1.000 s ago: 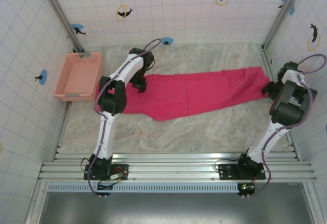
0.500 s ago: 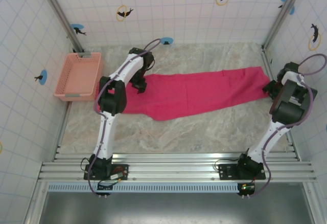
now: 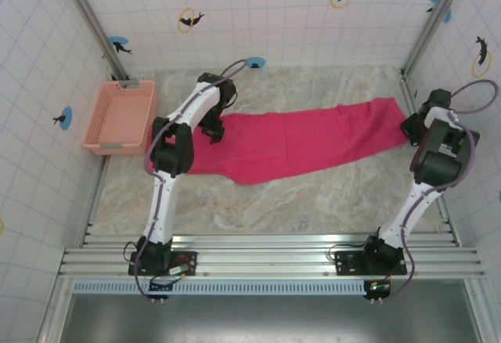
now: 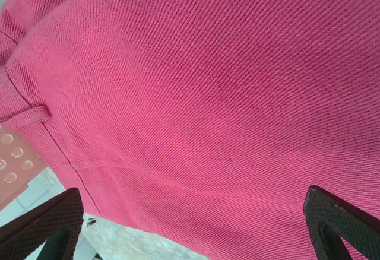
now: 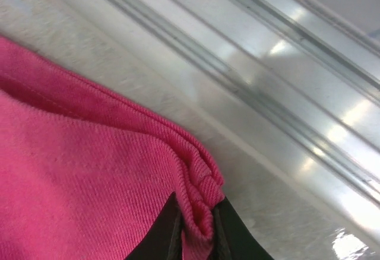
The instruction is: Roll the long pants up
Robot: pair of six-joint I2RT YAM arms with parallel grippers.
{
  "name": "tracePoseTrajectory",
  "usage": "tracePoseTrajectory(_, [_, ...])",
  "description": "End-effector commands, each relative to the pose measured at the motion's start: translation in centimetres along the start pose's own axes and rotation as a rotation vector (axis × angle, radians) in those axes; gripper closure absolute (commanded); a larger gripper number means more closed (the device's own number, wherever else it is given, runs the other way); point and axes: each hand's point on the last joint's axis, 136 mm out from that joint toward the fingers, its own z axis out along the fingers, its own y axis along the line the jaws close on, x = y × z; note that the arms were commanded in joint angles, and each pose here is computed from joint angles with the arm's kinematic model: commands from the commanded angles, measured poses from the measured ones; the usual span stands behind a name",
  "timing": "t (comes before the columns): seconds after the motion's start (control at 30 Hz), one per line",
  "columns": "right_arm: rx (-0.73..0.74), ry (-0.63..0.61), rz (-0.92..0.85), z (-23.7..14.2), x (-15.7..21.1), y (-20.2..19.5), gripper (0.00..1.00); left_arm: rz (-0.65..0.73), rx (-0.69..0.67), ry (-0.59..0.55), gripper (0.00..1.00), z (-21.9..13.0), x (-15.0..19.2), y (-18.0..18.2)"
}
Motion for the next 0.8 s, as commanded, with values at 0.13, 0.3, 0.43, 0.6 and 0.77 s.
tracePoseTrajectory(0.13, [-0.185, -0.264, -0.109, -11.1, -3.4, 7.8, 1.00, -0.032, 0.084, -0.065, 0.02, -2.7, -0.8, -0.5])
tracePoseTrajectory(0.3, [-0.266, -0.431, -0.176, -19.6, -5.4, 10.7, 1.00, -0.064, 0.162, -0.120, 0.03, -3.9, -2.6, -2.4])
tracePoseTrajectory(0.43, [-0.349, -0.511, -0.186, -24.8, -6.2, 12.1, 1.00, -0.094, 0.294, -0.166, 0.03, -5.2, -4.0, -5.9])
tracePoseTrajectory(0.6, [-0.366, -0.537, -0.195, -27.0, -5.3, 12.4, 1.00, -0.088, 0.436, -0.212, 0.03, -7.1, -5.1, -11.7])
tracePoseTrajectory(0.77, [-0.413, -0.530, -0.173, -26.6, -3.7, 11.9, 1.00, -0.079, 0.526, -0.198, 0.02, -7.5, -5.0, -17.8])
